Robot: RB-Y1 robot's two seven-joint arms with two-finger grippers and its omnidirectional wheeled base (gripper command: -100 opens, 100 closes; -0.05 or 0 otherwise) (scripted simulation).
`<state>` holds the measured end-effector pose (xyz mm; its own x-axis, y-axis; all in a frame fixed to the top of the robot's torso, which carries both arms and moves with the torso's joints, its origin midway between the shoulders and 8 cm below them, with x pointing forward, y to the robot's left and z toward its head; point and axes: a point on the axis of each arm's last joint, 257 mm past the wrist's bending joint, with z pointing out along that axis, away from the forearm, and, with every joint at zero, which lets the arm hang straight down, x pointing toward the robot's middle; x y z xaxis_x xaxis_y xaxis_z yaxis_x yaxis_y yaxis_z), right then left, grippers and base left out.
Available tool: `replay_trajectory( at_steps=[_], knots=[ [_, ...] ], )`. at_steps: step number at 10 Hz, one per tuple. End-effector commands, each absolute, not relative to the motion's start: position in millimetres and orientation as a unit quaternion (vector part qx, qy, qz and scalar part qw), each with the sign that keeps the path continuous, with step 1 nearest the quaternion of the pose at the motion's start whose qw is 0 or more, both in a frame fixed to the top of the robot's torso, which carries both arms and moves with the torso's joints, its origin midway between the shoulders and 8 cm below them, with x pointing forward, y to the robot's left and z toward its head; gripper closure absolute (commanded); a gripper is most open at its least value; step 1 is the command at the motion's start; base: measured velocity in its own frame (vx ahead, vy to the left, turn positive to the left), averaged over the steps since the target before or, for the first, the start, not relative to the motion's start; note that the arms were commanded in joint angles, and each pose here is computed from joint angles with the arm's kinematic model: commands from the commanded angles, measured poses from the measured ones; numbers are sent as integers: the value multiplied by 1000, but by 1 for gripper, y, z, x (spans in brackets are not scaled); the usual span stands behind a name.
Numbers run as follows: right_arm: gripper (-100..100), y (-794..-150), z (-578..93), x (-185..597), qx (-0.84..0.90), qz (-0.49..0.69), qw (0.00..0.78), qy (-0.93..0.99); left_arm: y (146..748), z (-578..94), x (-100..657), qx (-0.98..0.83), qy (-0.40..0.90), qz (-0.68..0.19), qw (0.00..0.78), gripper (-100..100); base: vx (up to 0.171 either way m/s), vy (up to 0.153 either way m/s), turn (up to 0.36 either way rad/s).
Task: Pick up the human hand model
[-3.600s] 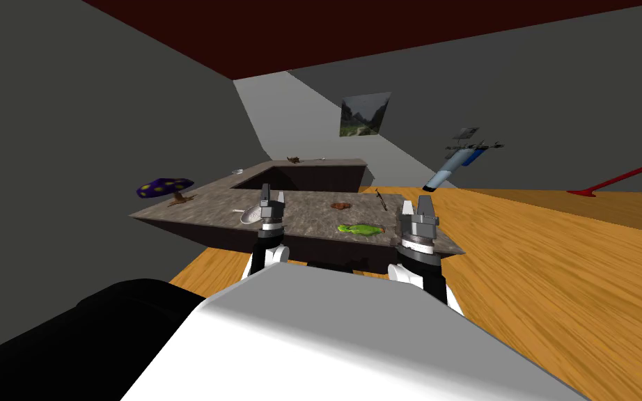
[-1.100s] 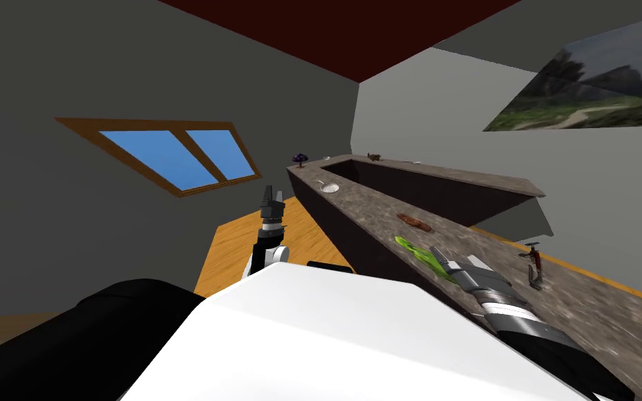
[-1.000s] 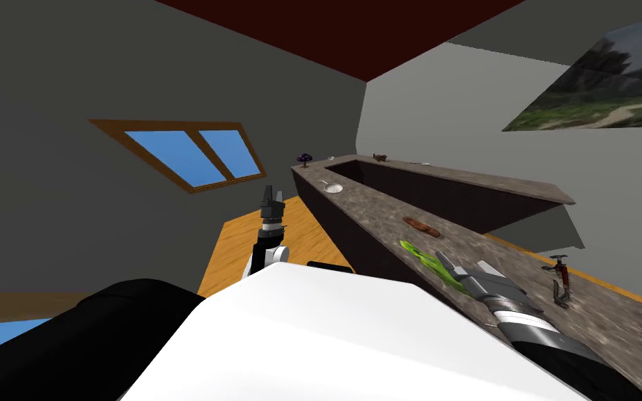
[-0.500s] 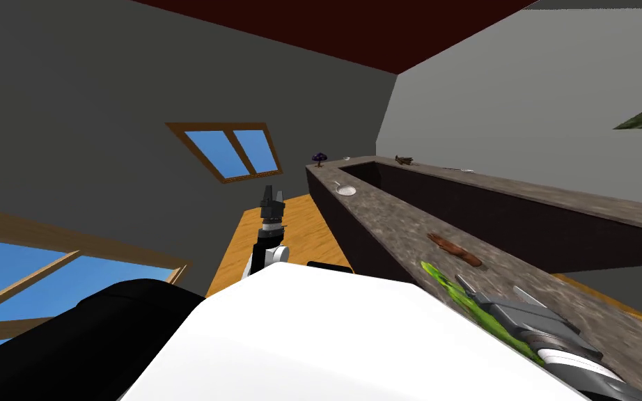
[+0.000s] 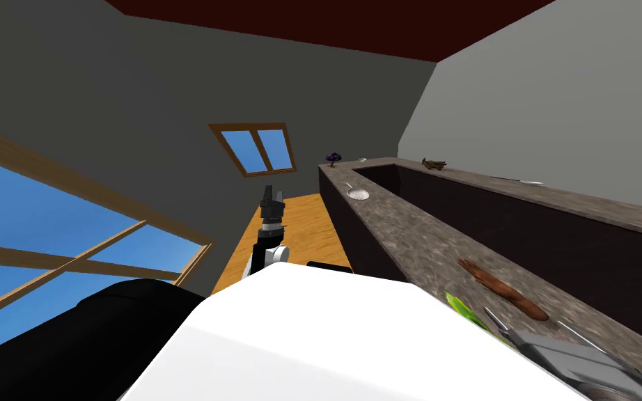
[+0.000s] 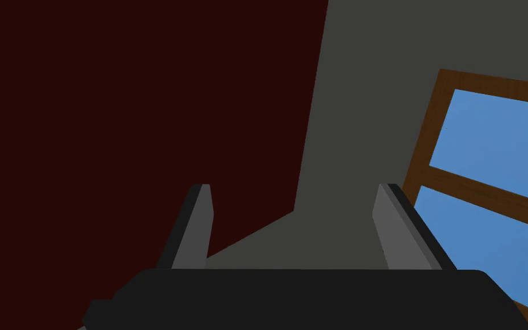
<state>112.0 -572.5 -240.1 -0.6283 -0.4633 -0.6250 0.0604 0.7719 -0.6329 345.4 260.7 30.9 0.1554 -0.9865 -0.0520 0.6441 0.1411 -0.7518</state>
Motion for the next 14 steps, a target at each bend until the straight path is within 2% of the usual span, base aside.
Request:
replay_trajectory(
  at_steps=[1, 4, 5, 8, 14],
  knots=[
    [-100, -578, -243, 100, -138, -329, 392, 848, 261, 31, 345, -299, 287, -583, 699, 0, 57, -65, 151],
    [-100, -598, -260, 43, -196, -360, 300, 861, 261, 31, 345, -299, 287, -583, 699, 0, 83, -70, 306],
    [-100, -598, -260, 43, -202, -362, 297, 860, 261, 31, 345, -299, 287, -583, 699, 0, 71, -66, 128],
    [-100, -607, -276, -11, -252, -369, 218, 868, 261, 31, 345, -299, 287, -583, 699, 0, 60, -72, 271],
    [-100, -591, -311, -75, -297, -339, 142, 881, 261, 31, 345, -299, 287, -583, 699, 0, 45, -70, 146]
  ],
)
